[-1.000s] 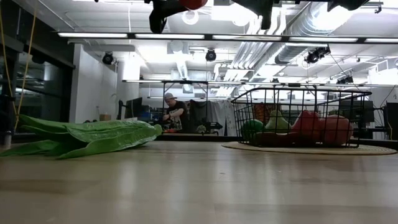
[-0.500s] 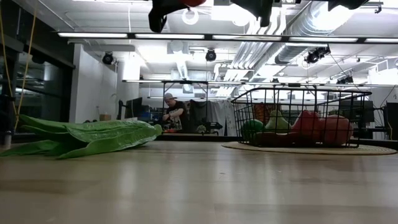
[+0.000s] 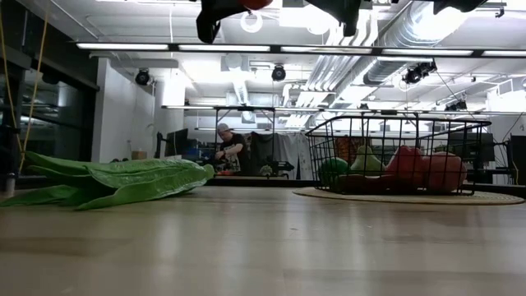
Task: Build produce basket
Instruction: Put the orange mango into the black wire basket
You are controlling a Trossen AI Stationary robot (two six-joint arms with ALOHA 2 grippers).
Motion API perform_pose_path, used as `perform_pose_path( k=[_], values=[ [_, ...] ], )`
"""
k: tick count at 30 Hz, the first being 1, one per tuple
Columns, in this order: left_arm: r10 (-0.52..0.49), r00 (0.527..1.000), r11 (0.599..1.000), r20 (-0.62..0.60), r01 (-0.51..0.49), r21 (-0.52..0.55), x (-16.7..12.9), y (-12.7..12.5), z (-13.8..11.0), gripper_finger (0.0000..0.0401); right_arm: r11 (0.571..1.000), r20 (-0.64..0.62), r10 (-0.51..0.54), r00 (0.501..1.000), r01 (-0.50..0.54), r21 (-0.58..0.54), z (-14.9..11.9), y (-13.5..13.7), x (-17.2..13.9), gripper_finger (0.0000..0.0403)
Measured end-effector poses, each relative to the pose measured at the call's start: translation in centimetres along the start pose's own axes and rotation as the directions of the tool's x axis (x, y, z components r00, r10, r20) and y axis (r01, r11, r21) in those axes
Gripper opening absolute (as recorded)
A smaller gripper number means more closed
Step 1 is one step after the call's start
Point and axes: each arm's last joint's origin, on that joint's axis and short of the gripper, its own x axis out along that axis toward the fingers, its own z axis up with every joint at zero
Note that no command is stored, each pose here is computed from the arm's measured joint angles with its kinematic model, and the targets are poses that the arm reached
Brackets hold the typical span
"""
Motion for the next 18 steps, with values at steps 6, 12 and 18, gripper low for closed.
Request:
perform_pose_path(
  k=[6, 12, 18],
  values=[
    [0.002, 1.000, 1.000, 0.002, -0.002, 0.011, 0.0, 0.0, 0.0, 0.0221, 1.000, -0.005, 0.010, 1.000, -0.010, 0.014, 0.0, 0.0, 0.0, 0.0358],
    [0.024, 1.000, 0.999, 0.011, -0.024, 0.021, 0.1, -0.1, -0.1, 0.0221, 0.996, -0.018, 0.036, 0.999, -0.037, -0.085, -0.1, 0.2, 0.0, 0.0358],
    [0.015, 1.000, 0.996, -0.013, -0.014, 0.086, 1.8, -1.0, -0.4, 0.0221, 0.991, -0.016, 0.036, 0.999, -0.038, -0.125, -0.1, 0.3, 0.0, 0.0358]
  ],
)
